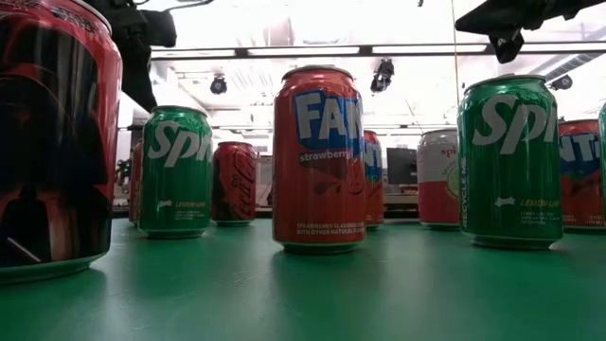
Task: Place canned beverage on shelf
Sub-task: Put the red soda can on the shelf
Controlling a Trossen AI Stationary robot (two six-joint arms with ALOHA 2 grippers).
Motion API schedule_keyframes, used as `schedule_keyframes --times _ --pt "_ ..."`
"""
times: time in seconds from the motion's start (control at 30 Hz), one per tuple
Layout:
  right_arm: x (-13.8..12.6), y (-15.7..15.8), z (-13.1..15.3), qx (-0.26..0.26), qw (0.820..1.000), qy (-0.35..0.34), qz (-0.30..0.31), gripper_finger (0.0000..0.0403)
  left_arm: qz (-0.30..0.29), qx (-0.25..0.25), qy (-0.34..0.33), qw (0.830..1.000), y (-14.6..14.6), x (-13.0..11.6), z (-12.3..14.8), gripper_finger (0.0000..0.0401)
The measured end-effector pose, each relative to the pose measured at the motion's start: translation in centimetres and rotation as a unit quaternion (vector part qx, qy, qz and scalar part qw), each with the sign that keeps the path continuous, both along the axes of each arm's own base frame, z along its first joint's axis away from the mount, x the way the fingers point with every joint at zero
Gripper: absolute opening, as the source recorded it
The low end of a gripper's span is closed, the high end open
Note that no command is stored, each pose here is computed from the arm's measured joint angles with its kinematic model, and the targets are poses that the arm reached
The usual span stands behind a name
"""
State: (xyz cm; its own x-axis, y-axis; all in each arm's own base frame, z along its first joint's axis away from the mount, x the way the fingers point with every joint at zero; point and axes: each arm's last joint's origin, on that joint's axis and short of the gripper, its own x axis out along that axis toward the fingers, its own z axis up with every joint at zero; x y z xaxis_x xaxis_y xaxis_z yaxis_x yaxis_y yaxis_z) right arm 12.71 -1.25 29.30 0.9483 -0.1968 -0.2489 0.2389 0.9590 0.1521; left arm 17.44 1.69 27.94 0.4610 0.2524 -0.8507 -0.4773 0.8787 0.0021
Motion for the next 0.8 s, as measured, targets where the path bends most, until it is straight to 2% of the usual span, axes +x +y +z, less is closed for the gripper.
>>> schedule_keyframes --times 0.13,0.27,0.33,0.47,0.6,0.8 --pt "0.0 0.0 0.1 -0.02 1.0 0.0 0.005 0.0009 -0.02 0.011 0.008 1.0 0.0 0.8 0.4 0.0113" --pt "0.0 0.0 0.1 -0.026 1.0 0.002 0.006 0.0009 -0.039 0.037 0.018 0.998 0.2 1.6 1.1 0.0189" --pt "0.0 0.0 0.1 -0.033 0.999 0.003 0.008 0.0009 -0.041 0.055 0.042 0.997 0.3 1.7 1.0 0.0229" --pt "0.0 0.0 0.1 -0.043 0.999 0.005 0.01 0.0009 -0.066 0.059 0.091 0.992 0.3 1.5 0.2 0.0296" --pt "0.0 0.0 0.1 -0.052 0.999 0.004 0.012 0.0009 -0.061 0.067 0.12 0.989 0.4 1.7 -0.3 0.0321" --pt "-0.3 0.0 1.0 -0.069 0.997 -0.01 0.015 0.0009 -0.049 0.069 0.132 0.988 0.7 2.0 -0.7 0.0316"
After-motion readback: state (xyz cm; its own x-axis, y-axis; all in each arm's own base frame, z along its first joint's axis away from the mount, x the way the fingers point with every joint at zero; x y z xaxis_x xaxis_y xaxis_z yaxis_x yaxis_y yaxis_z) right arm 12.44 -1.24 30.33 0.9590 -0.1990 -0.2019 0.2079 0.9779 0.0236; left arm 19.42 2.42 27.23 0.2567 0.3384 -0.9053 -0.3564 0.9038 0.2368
